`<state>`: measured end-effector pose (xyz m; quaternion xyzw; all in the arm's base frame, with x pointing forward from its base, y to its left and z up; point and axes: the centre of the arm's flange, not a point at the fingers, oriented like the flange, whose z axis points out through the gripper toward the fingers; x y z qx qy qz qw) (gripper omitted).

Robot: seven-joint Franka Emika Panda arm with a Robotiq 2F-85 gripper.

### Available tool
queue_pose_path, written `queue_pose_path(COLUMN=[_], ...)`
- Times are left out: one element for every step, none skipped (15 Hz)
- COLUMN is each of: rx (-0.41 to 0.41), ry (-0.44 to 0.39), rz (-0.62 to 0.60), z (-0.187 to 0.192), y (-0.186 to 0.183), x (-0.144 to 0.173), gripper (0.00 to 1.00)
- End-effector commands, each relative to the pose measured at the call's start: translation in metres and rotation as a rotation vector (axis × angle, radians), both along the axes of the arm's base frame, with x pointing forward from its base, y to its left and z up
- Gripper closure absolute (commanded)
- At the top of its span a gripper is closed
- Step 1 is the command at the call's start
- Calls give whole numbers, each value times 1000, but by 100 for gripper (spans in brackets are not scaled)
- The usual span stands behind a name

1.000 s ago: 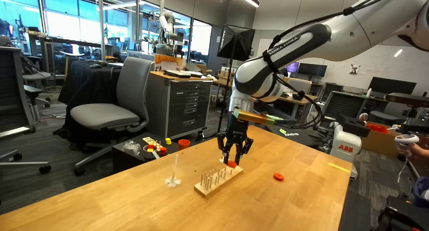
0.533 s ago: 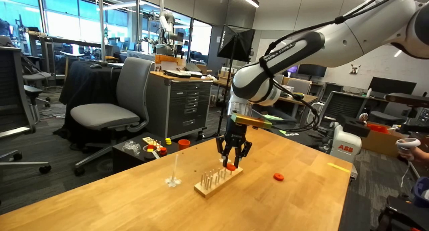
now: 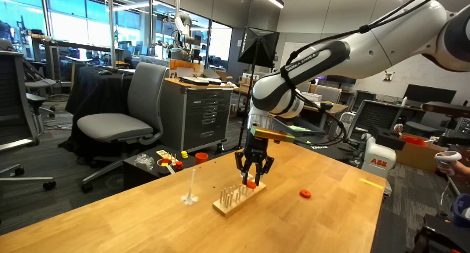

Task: Place the orange ring on the left onto the wooden stand

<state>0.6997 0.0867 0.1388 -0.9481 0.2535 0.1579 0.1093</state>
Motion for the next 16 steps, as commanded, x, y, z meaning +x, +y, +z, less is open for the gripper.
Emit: queue_pose_path(rx=[13, 13, 12, 12, 12, 12, 13, 13, 13, 13, 14, 15, 16, 17, 18, 19], ry=[20, 22, 25, 29, 32, 34, 37, 40, 44, 46, 48, 50, 54, 56, 58, 61], rz=[-24, -27, -29, -31, -31, -32, -34, -35, -36, -36, -36, -36, -36, -36, -36, -36], z=[3, 2, 1, 0, -1, -3, -4, -6, -7, -7, -7, -7, -8, -8, -8, -9], y=[-4, -5, -6, -7, -9, -10, -11, -12, -13, -14, -15, -16, -16, -17, -17, -18], x=[17, 18, 18, 19, 19, 19, 20, 21, 21, 22, 22, 23, 23, 23, 24, 23], gripper=[83, 83, 83, 83, 83, 83, 83, 83, 83, 83, 83, 83, 83, 83, 83, 83])
